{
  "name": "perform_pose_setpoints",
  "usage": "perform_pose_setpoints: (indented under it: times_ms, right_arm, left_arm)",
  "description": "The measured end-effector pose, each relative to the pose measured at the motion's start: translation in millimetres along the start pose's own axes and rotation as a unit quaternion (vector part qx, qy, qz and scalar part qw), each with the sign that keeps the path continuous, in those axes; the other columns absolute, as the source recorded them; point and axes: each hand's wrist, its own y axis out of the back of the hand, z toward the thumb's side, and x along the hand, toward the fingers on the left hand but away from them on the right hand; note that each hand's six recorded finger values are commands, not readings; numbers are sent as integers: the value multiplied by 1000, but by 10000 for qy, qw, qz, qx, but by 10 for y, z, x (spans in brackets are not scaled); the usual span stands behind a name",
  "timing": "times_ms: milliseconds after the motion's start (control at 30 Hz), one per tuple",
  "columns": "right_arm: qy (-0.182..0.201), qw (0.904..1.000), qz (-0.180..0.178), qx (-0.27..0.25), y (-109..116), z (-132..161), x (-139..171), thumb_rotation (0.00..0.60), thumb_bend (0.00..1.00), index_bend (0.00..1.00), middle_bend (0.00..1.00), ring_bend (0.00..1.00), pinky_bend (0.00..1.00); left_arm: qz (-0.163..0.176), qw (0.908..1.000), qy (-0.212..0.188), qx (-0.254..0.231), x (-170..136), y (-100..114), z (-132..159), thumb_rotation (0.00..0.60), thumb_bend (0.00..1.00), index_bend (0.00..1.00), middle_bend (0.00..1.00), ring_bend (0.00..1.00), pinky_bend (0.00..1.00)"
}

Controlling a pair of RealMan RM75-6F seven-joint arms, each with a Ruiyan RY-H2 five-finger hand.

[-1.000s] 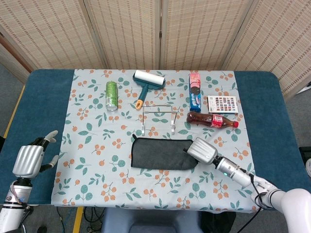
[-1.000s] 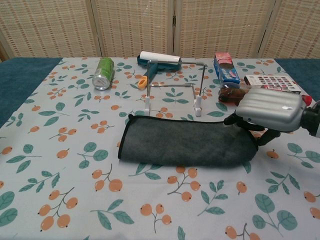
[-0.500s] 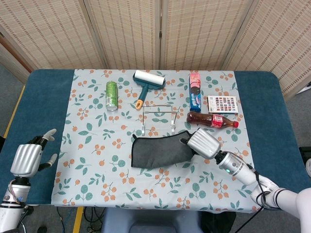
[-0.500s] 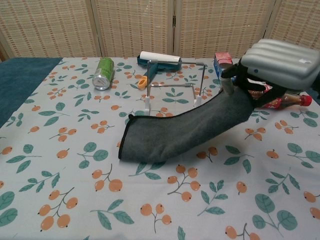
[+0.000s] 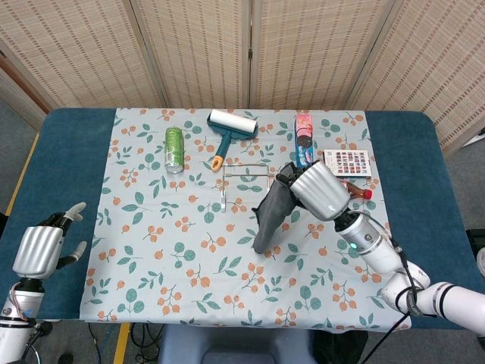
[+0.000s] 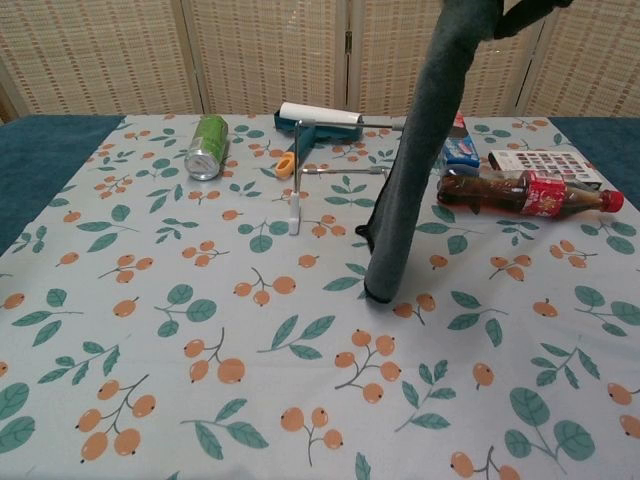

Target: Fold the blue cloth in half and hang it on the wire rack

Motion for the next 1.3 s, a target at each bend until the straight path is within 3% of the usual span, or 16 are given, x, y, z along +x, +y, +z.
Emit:
perform_pose_setpoints:
  times_ms: [200,533,1000,1300]
  right_arm:
    - [-238,9995,-28,181,115,-34,-230,600,517,701,894,893,1000]
    - [-478,9978,183,430,67,-26,-665,600,517,701,894,893,1000]
    - [-698,9927,652,732,-299,-101,-1258,600,516,700,894,893,1000]
    - [-873,9899,915,639,-575,-184,-1528,600,517,700,893,893,1000]
  left_arm:
    - [14,10000,5,-30,-40,9,-36,600,297,146,352,313,518]
    - [-9,10000,39,-71,-94,-4,-96,600,297,146,349,308,516]
    - [-37,9998,167,-52,-167,-2,-195,600,297,145,343,302,507]
    - [-51,9996,256,-50,-198,0,-247,600,297,145,342,302,505]
